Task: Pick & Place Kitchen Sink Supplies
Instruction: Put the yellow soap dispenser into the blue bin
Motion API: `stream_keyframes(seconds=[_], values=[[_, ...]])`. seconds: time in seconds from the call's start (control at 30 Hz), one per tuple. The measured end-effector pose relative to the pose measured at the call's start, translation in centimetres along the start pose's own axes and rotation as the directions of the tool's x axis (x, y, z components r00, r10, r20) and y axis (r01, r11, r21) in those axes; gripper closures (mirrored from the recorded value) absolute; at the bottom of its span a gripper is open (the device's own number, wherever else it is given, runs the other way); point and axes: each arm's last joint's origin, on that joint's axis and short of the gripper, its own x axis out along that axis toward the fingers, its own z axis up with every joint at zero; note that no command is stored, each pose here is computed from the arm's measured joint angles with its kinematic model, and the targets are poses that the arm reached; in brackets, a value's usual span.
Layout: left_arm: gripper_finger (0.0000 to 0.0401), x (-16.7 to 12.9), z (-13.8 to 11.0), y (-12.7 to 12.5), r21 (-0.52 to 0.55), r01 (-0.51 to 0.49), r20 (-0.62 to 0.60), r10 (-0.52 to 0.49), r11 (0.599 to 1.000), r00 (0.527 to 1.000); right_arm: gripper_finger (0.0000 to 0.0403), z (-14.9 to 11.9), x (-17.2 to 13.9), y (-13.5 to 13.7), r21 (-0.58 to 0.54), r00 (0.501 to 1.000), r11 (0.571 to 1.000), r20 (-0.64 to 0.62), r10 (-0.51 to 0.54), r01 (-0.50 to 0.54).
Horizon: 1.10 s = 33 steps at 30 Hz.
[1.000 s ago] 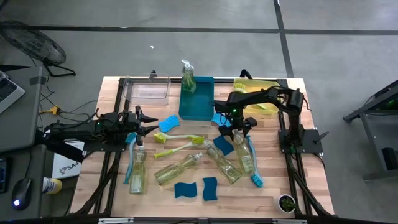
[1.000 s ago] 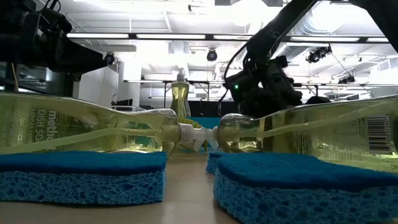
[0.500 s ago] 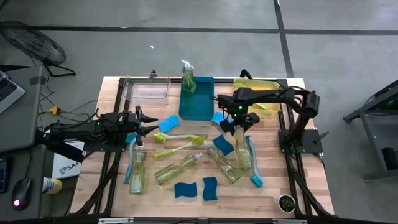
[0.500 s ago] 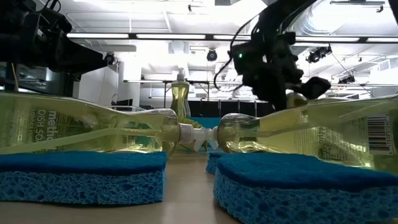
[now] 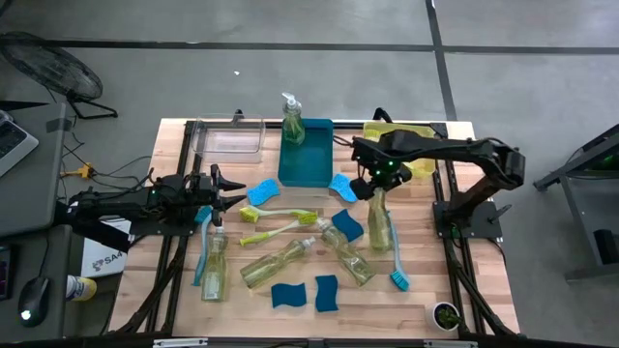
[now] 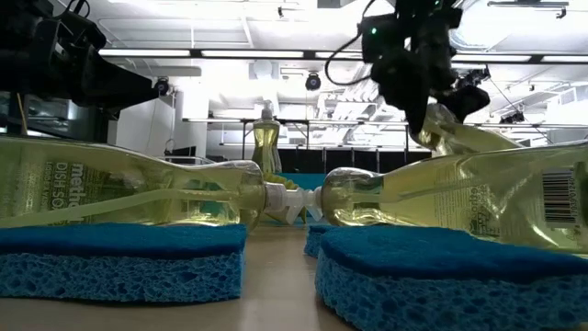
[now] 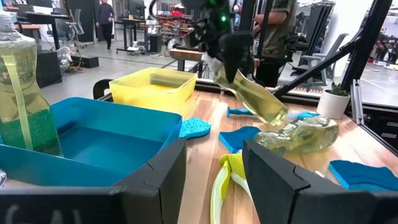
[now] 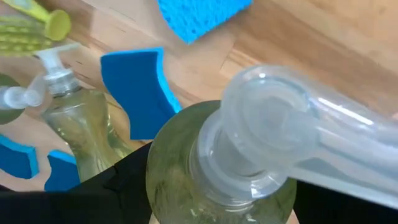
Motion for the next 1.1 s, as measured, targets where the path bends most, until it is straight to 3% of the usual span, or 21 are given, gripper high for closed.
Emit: stream_keyframes(seconds=[0.53,0.77,1.1], values=[[0.0247,0.0,0.0,0.0,0.0,0.0,0.0,0.0,1.0,1.0,0.0123,-2.2,-4.1,0.3,-0.283,0.948,0.959,0.303,0.096,-0.007],[0.0247,0.0,0.0,0.0,0.0,0.0,0.0,0.0,1.0,1.0,0.0123,-2.3,-5.5,0.5,-0.409,0.894,0.912,0.413,0.174,0.011],[0.0247,0.0,0.0,0.0,0.0,0.0,0.0,0.0,1.0,1.0,0.0123,-1.4,-8.1,1.3,-0.534,0.768,0.845,0.548,0.33,0.018]])
